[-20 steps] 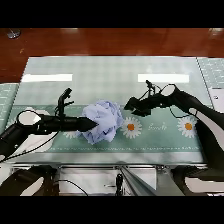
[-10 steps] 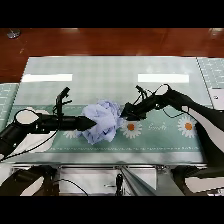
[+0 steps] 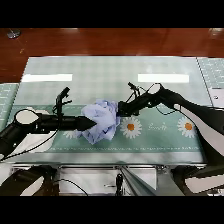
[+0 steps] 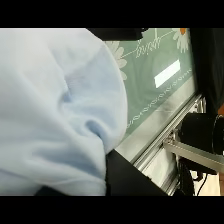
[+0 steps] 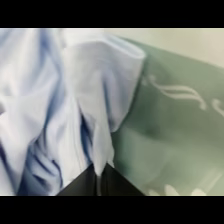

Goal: Fold the shirts.

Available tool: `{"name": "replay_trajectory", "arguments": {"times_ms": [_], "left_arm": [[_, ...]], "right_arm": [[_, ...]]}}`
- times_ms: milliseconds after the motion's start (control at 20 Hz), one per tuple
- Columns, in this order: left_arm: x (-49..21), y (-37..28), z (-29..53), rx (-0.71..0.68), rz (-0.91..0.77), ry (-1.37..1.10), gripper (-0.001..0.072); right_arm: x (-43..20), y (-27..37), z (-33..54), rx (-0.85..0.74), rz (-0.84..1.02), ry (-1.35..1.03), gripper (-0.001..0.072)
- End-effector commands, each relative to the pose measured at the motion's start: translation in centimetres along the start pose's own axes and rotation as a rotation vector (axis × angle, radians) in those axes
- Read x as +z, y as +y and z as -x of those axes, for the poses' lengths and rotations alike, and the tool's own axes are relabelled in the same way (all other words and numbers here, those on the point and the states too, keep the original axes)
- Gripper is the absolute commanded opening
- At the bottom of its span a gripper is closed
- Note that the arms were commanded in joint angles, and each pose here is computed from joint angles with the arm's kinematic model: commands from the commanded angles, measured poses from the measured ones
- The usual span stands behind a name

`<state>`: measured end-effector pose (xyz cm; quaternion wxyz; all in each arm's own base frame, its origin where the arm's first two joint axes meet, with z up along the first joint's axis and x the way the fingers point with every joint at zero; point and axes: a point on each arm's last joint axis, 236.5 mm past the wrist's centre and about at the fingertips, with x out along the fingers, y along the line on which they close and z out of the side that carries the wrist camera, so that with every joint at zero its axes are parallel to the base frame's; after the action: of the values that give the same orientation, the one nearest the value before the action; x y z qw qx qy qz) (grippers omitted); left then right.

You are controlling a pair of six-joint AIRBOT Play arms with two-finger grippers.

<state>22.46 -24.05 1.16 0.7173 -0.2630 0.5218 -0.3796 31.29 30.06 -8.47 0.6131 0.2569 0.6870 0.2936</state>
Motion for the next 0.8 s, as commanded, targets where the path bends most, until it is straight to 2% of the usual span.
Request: {"name": "replay_trajectory", "arguments": {"times_ms": [0,150,250,350,550,750], "left_arm": [[0.9,-0.4,0.5,-0.006,-0.010,-0.018,0.0025],[6.7,-4.0,4.4,-0.046,-0.104,-0.126,0.0025],[13.3,-8.6,9.5,-0.047,-0.237,-0.298,0.0024],[19.3,-14.3,16.4,-0.032,-0.362,-0.522,0.0025],[23.4,-23.0,28.6,0.038,-0.527,-0.825,0.0024],[21.3,-26.2,31.9,0.100,-0.604,-0.847,0.0024]], "right_arm": [[0.7,2.3,1.5,0.005,0.108,0.003,0.0019],[5.7,6.6,9.0,-0.032,0.230,-0.200,0.0018],[9.1,11.0,18.1,-0.062,0.323,-0.424,0.0018],[10.0,16.0,28.3,-0.106,0.433,-0.660,0.0018],[2.5,24.6,43.7,-0.207,0.665,-1.012,0.0018],[-7.4,26.6,49.7,-0.310,0.764,-1.167,0.0018]]}}
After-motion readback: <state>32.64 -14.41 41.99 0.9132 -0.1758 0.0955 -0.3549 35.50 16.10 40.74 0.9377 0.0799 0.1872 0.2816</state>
